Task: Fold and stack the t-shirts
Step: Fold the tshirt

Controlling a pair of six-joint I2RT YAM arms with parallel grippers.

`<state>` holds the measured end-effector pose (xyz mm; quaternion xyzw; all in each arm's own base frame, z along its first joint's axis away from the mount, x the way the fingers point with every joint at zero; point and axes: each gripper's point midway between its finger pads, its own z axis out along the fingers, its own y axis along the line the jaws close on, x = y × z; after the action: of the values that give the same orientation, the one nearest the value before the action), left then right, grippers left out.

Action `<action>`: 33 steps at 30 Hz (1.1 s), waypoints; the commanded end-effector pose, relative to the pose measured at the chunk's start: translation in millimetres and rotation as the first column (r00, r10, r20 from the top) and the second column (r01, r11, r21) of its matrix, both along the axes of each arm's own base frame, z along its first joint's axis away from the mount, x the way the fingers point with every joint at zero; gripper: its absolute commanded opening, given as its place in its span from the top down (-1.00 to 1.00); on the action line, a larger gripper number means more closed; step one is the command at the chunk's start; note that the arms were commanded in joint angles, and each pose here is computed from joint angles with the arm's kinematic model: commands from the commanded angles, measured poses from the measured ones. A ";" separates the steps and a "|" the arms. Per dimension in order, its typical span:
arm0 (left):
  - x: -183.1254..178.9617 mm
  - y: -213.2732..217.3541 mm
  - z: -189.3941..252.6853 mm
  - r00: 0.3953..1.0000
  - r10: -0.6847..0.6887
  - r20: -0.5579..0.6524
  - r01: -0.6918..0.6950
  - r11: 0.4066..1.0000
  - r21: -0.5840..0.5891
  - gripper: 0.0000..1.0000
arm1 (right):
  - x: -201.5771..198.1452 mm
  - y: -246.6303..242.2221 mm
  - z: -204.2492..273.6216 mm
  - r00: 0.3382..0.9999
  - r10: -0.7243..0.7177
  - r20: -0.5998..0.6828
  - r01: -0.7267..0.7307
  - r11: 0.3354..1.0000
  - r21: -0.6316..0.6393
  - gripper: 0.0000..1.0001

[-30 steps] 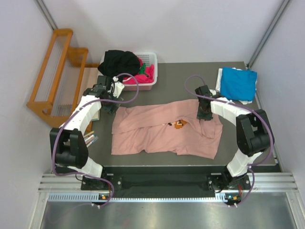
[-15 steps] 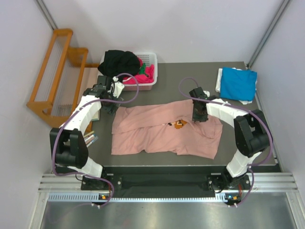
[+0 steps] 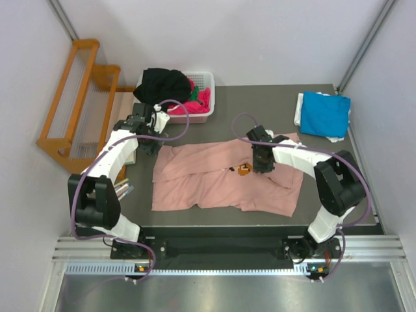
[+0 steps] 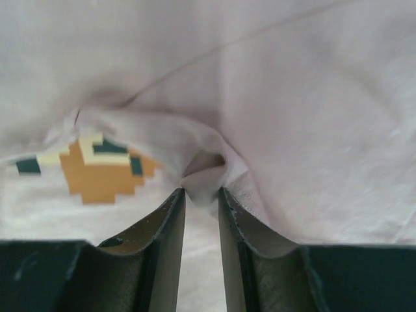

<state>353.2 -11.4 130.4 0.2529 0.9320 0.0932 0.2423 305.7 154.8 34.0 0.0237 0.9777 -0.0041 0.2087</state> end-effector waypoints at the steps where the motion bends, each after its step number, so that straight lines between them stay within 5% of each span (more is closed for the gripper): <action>1: 6.9 -2.4 18.9 0.998 0.000 0.065 0.001 1.000 -0.016 -0.50 | -23.4 30.6 9.5 0.997 0.074 0.006 -0.074 0.996 0.056 0.45; 7: 6.1 -1.9 18.8 0.998 0.004 0.064 -0.003 1.000 -0.015 -0.51 | -33.7 42.1 27.6 0.993 0.113 0.019 -0.114 0.991 0.066 0.45; 13: 5.0 -0.9 18.6 0.998 0.005 0.061 -0.005 1.000 -0.010 -0.50 | -3.6 36.9 58.0 0.991 0.082 0.106 -0.088 0.995 0.046 0.42; 22: 5.9 -0.5 18.6 0.998 0.005 0.060 -0.005 1.000 -0.006 -0.50 | 34.0 24.9 27.4 0.996 0.025 0.080 -0.027 0.999 0.023 0.45; 33: 9.2 -0.4 22.8 0.998 0.007 0.069 -0.007 1.000 -0.005 -0.50 | 2.9 16.5 6.0 0.999 0.041 0.011 -0.042 0.999 0.022 0.47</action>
<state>353.2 -11.2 130.5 0.2527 0.9320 0.0940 0.2422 313.4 169.7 24.8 0.0094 0.9809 -0.0039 0.1943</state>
